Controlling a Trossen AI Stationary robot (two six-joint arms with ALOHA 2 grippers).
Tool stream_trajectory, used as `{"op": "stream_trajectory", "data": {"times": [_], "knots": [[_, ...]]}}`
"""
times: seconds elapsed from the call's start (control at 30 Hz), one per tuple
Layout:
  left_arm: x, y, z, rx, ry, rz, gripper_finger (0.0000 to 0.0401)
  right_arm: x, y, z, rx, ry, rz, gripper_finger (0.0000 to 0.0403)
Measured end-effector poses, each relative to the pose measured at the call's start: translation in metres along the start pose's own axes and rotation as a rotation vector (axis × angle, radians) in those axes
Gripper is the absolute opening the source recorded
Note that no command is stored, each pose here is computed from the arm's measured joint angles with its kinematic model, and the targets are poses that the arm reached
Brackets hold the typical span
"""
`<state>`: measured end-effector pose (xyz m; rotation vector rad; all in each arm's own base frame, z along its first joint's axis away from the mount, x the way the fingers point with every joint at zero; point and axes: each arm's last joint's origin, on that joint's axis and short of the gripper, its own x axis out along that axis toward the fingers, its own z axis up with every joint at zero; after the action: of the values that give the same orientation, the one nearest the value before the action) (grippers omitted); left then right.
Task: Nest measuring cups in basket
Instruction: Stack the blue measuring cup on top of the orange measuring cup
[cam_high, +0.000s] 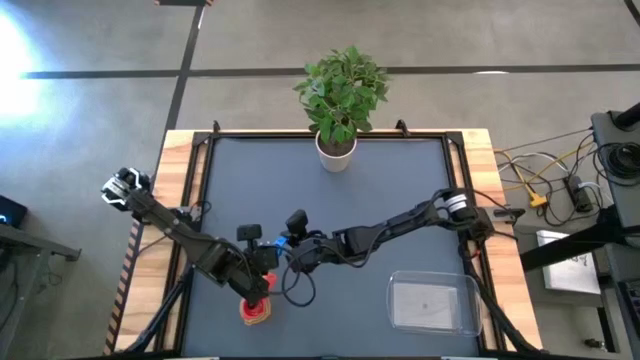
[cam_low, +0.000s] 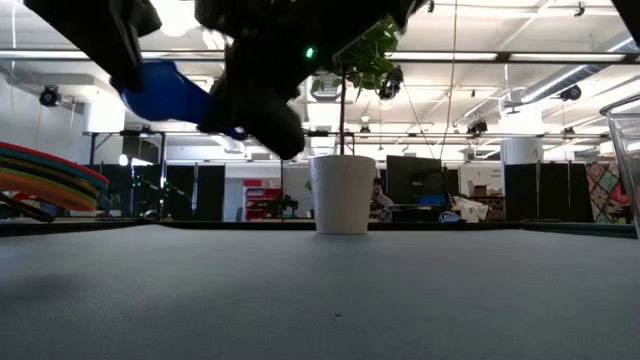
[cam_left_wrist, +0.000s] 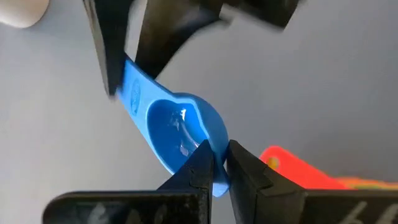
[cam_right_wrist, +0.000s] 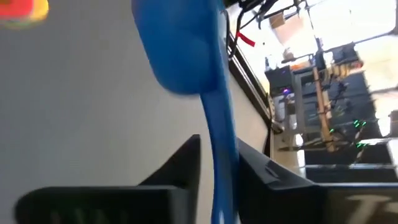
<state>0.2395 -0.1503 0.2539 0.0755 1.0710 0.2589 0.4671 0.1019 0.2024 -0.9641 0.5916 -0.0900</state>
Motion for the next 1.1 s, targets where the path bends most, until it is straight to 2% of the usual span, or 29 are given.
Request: {"op": "stream_trajectory", "data": {"times": [0.2, 0.33, 0.5, 0.63, 0.77, 0.9, 1.1], "knots": [[-0.014, -0.006, -0.005, -0.005, 0.015, -0.004, 0.0008, -0.025, -0.009, 0.005, 0.159, 0.019, 0.073, 0.0148], [-0.019, -0.013, -0.014, -0.051, 0.063, -0.034, 0.0008, -0.043, -0.011, 0.006, 0.215, 0.054, 0.126, 0.0181], [-0.03, -0.025, -0.033, -0.089, 0.136, -0.077, 0.0008, -0.073, -0.013, 0.009, 0.314, 0.056, 0.155, 0.0186], [-0.04, -0.035, -0.041, -0.118, 0.176, -0.13, 0.0008, -0.095, -0.001, 0.006, 0.382, 0.058, 0.185, 0.0186], [-0.048, -0.05, -0.047, -0.086, 0.197, -0.128, 0.0008, -0.124, 0.011, 0.003, 0.456, 0.037, 0.213, 0.0186], [-0.053, -0.07, -0.05, -0.014, 0.246, -0.05, 0.0008, -0.153, 0.025, -0.002, 0.517, 0.03, 0.2, 0.0186], [-0.047, -0.112, -0.046, 0.065, 0.299, 0.092, 0.0008, -0.19, 0.04, -0.007, 0.633, -0.015, 0.115, 0.0186]]}}
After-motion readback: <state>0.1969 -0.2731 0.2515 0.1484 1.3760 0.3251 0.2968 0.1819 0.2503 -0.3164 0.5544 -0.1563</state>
